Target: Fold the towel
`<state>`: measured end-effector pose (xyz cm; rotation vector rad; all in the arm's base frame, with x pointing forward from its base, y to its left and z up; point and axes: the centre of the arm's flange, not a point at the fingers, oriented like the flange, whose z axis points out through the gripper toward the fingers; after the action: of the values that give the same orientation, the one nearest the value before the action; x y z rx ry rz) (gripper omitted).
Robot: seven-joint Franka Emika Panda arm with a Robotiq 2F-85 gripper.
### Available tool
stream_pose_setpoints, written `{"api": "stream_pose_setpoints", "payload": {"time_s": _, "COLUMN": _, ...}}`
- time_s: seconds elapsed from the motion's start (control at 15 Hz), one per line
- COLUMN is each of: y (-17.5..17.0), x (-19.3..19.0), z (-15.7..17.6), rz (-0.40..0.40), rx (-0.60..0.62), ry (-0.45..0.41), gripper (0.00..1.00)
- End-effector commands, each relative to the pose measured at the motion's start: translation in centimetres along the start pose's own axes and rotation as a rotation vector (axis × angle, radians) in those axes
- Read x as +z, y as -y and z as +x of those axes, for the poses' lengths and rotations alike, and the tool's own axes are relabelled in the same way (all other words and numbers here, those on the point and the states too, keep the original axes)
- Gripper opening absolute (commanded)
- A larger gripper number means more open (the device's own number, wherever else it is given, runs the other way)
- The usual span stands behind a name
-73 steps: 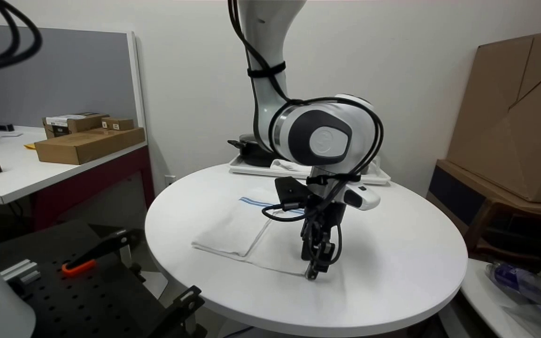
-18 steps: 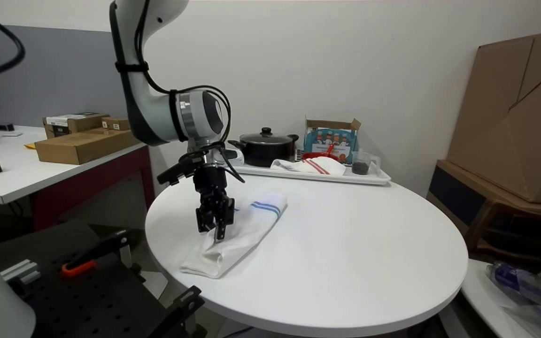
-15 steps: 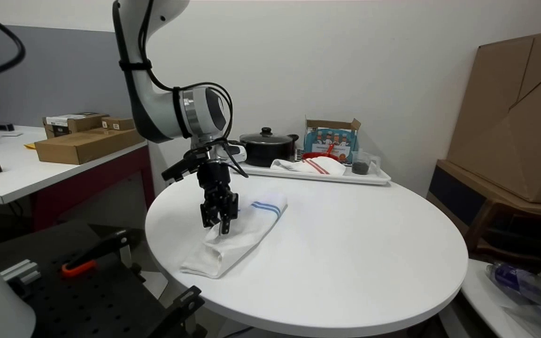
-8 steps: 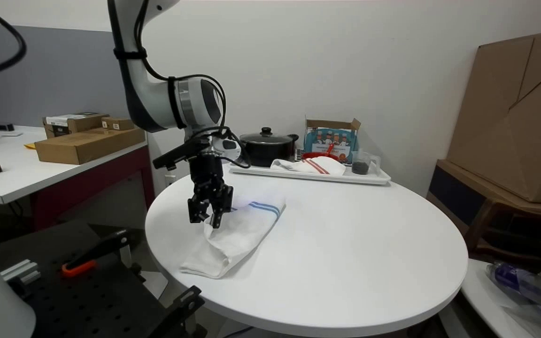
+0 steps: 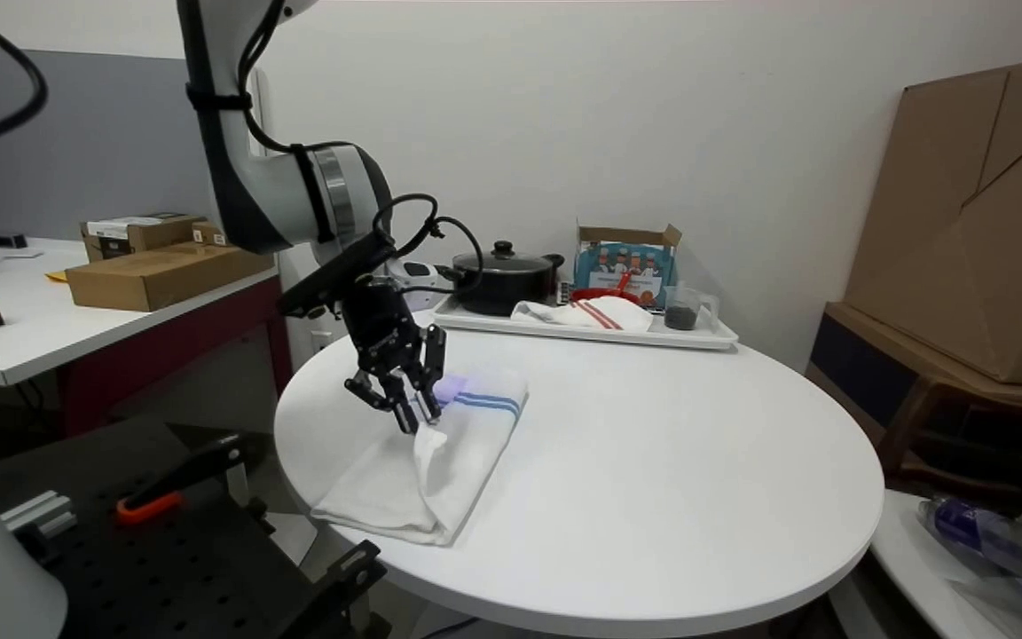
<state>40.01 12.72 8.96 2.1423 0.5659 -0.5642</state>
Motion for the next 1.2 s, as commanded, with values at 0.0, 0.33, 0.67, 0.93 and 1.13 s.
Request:
{"api": "stream_pose_setpoints", "payload": {"time_s": 0.0, "y": -1.6, "x": -0.7, "z": 0.4, "rz": -0.065, "rx": -0.035, "ry": 0.030, "gripper": 0.57}}
{"api": "stream_pose_setpoints", "payload": {"time_s": 0.33, "y": -3.3, "x": -1.4, "z": 1.1, "rz": 0.008, "rx": 0.028, "ry": 0.030, "gripper": 0.95}}
{"api": "stream_pose_setpoints", "payload": {"time_s": 0.67, "y": -6.2, "x": -0.6, "z": 2.3, "rz": 0.166, "rx": 0.177, "ry": 0.025, "gripper": 1.00}}
{"api": "stream_pose_setpoints", "payload": {"time_s": 0.93, "y": -8.1, "x": 3.3, "z": 3.9, "rz": 0.186, "rx": 0.102, "ry": -0.003, "gripper": 1.00}}
{"api": "stream_pose_setpoints", "payload": {"time_s": 1.13, "y": -8.7, "x": 5.5, "z": 4.8, "rz": 0.191, "rx": 0.157, "ry": -0.015, "gripper": 1.00}}
